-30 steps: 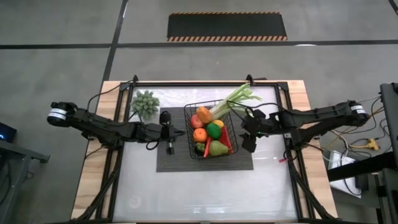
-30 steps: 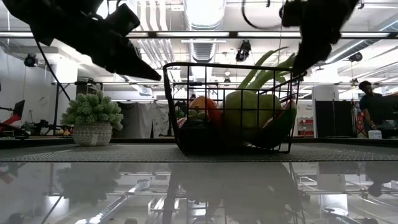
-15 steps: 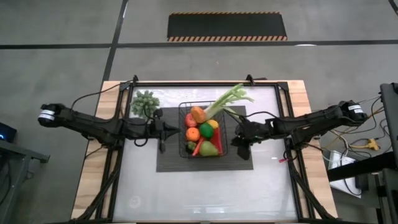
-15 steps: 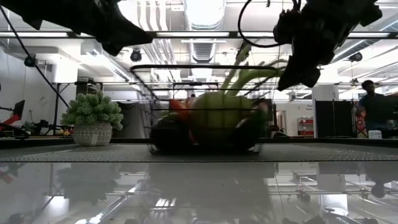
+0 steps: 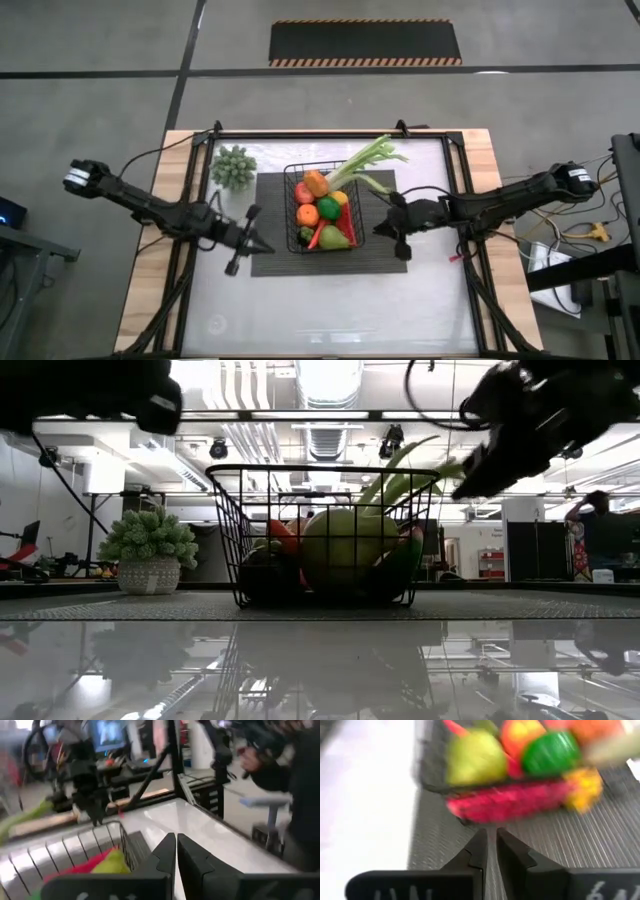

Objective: Build produce basket
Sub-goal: Return to Home Position

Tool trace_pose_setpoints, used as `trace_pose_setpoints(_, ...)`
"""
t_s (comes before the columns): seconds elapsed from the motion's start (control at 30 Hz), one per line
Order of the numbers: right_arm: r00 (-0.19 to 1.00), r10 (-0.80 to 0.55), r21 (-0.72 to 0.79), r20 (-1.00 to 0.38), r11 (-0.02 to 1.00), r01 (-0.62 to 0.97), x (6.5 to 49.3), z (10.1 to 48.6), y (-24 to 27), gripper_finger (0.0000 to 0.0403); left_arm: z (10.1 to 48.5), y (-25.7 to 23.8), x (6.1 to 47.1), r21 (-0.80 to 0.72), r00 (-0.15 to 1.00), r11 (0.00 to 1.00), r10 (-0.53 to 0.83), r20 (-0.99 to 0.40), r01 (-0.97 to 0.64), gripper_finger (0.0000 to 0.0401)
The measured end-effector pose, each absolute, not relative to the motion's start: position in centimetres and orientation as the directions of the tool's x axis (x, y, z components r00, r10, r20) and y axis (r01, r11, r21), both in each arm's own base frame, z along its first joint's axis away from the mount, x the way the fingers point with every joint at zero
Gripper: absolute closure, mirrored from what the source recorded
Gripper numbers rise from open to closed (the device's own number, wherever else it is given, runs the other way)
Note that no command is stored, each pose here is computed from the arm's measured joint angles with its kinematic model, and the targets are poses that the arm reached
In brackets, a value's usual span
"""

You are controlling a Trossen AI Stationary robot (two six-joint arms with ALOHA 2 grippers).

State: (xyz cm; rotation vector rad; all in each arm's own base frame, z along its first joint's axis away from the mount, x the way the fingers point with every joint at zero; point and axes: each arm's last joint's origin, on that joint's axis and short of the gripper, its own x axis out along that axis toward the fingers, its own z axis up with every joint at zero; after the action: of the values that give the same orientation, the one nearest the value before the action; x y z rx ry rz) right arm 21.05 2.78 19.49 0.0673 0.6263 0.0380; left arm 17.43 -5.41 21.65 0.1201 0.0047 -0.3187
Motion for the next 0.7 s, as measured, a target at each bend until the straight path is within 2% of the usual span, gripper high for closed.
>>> trace_pose_setpoints(0.1,0.883,0.15,-0.03,-0.445,0.983,-0.182,20.5,19.7,3.1,0.0379,20.8,-5.6,16.3,0.29,0.96,0.92,-0.279,0.015,0.262,0.0401)
trace_pose_setpoints(0.17,0.924,0.186,-0.146,-0.335,0.958,-0.246,20.1,19.7,3.0,0.0383,20.5,-5.1,15.6,0.34,0.975,0.922,-0.215,0.047,0.187,0.0401)
trace_pose_setpoints(0.27,0.954,0.236,-0.312,-0.182,0.906,-0.284,19.4,19.7,2.5,0.0391,20.2,-4.1,14.7,0.368,0.985,0.924,-0.146,0.089,0.104,0.0401)
trace_pose_setpoints(0.33,0.968,0.228,-0.365,-0.108,0.896,-0.252,19.1,19.9,1.8,0.0393,20.0,-3.4,14.0,0.369,0.987,0.928,-0.109,0.12,0.058,0.0401)
trace_pose_setpoints(0.47,0.987,0.148,-0.389,-0.069,0.907,-0.164,18.4,20.3,0.0,0.0394,19.4,-2.4,12.9,0.357,0.984,0.934,-0.056,0.17,-0.009,0.0401)
trace_pose_setpoints(0.7,0.992,0.119,-0.412,-0.031,0.903,-0.121,16.3,21.6,-0.6,0.0394,18.5,-1.9,11.8,0.284,0.985,0.959,-0.034,0.171,-0.016,0.0401)
